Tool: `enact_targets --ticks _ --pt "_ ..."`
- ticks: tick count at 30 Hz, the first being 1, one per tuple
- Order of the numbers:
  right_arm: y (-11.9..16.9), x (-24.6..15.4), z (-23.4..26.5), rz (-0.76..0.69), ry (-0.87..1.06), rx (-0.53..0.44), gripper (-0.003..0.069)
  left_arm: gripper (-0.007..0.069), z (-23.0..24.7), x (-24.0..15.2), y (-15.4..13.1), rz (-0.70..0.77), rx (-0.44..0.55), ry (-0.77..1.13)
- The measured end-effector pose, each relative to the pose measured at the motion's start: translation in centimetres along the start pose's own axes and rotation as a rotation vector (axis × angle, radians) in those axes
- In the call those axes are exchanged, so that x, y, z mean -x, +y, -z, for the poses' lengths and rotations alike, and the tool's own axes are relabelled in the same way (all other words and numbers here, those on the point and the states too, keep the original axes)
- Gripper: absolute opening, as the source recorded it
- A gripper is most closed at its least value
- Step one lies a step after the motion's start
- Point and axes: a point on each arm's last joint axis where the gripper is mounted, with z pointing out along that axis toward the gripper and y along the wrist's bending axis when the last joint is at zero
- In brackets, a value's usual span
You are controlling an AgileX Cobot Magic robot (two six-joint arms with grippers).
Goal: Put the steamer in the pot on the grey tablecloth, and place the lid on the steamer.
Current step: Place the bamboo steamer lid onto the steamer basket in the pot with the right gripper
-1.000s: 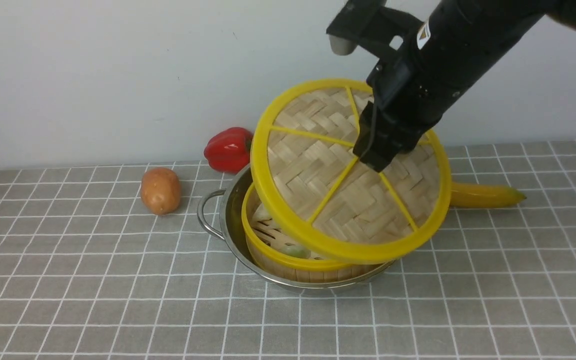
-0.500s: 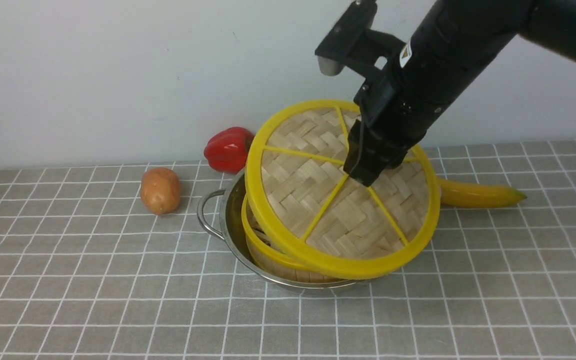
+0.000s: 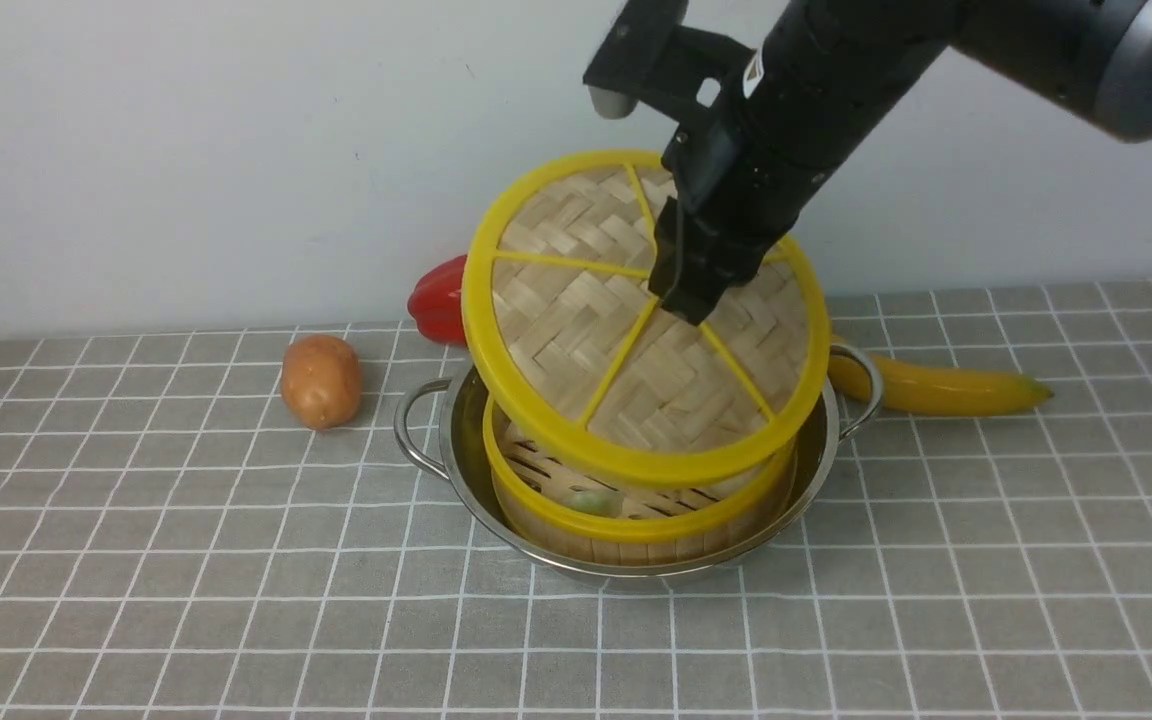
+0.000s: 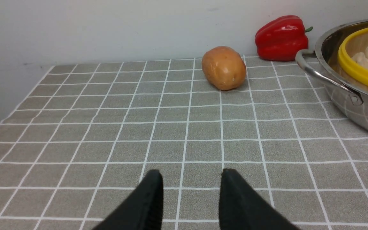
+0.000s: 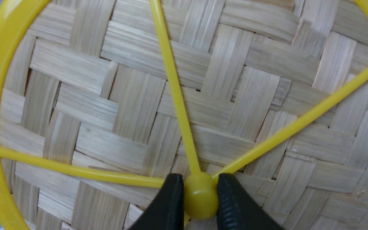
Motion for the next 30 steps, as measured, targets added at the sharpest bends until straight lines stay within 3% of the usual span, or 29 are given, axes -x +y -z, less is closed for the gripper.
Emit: enact_targets --ticks 13,30 --pt "-0.5 -0.3 -4.1 0.011 0.068 0.016 0.0146 0.0243 0.0 0.0 0.0 0.000 0.000 0.000" --pt "-0.6 -0.3 -5.0 0.036 0.082 0.022 0.0146 0.0243 0.0 0.0 0.0 0.000 0.000 0.000"
